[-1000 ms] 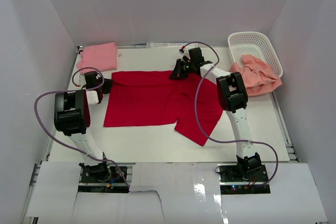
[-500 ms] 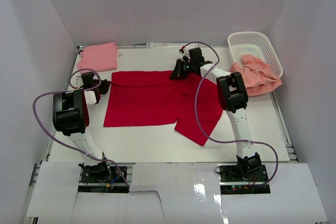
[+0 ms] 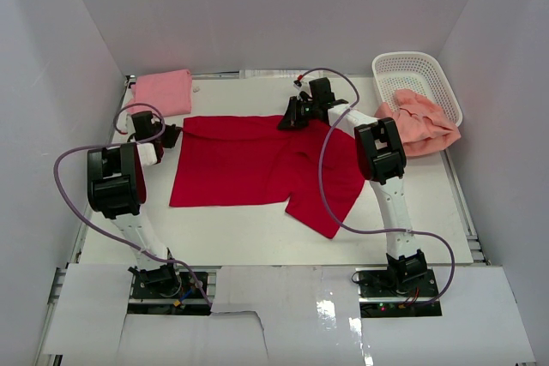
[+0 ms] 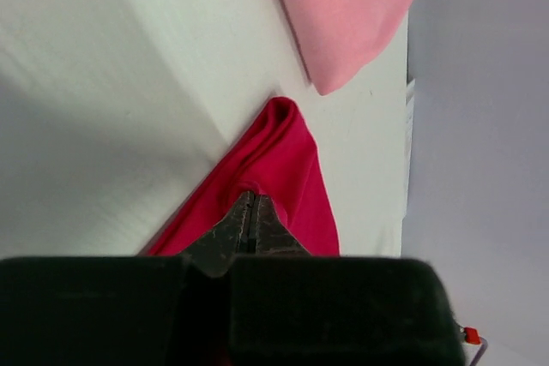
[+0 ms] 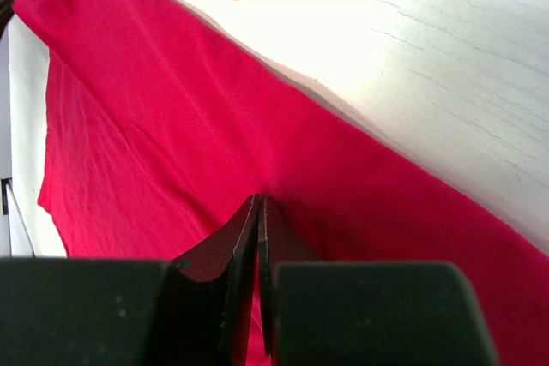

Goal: Fold and stack the t-shirts
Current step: Fold the flattened tshirt in 1/3 of the way

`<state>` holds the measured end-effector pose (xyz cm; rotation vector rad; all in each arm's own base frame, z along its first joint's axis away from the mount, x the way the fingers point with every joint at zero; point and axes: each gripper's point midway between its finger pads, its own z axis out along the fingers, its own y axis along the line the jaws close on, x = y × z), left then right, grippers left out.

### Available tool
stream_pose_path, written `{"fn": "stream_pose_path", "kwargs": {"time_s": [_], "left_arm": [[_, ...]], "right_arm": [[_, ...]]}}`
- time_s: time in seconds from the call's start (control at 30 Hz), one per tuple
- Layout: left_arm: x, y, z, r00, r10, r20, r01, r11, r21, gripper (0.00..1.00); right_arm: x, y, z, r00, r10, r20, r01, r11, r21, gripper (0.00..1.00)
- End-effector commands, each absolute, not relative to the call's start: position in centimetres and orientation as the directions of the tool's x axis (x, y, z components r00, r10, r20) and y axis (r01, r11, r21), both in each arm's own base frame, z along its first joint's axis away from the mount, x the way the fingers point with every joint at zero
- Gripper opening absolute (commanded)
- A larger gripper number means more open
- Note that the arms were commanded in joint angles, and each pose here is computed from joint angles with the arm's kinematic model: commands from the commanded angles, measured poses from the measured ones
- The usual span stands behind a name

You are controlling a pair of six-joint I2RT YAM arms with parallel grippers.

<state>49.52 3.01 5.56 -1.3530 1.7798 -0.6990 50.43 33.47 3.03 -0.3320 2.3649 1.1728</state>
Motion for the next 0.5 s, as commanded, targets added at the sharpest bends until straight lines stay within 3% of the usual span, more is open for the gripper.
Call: {"fn": "stream_pose_path", "kwargs": {"time_s": [0.0, 0.13, 0.47], "left_arm": [[50.6, 3.6, 7.8, -0.176, -0.913, -0.368, -0.473, 0.406, -0.782, 0.0], [50.1, 4.6, 8.0, -0.204, -0.863, -0.463, -0.492, 0.499, -0.713, 0.0], [49.8, 3.8, 8.7, -0.301, -0.76, -0.576, -0.486, 0.642, -0.593, 0.0]], "right_arm": [[50.5, 32.2, 3.7, -0.854, -0.009, -0.52, -0.408, 0.63, 0.66, 0.09], [50.5, 32.2, 4.0, -0.854, -0.006, -0.52, -0.407, 0.629, 0.662, 0.09], [50.8, 32.1, 4.7, -0.853, 0.007, -0.522, -0.405, 0.623, 0.669, 0.09]]}}
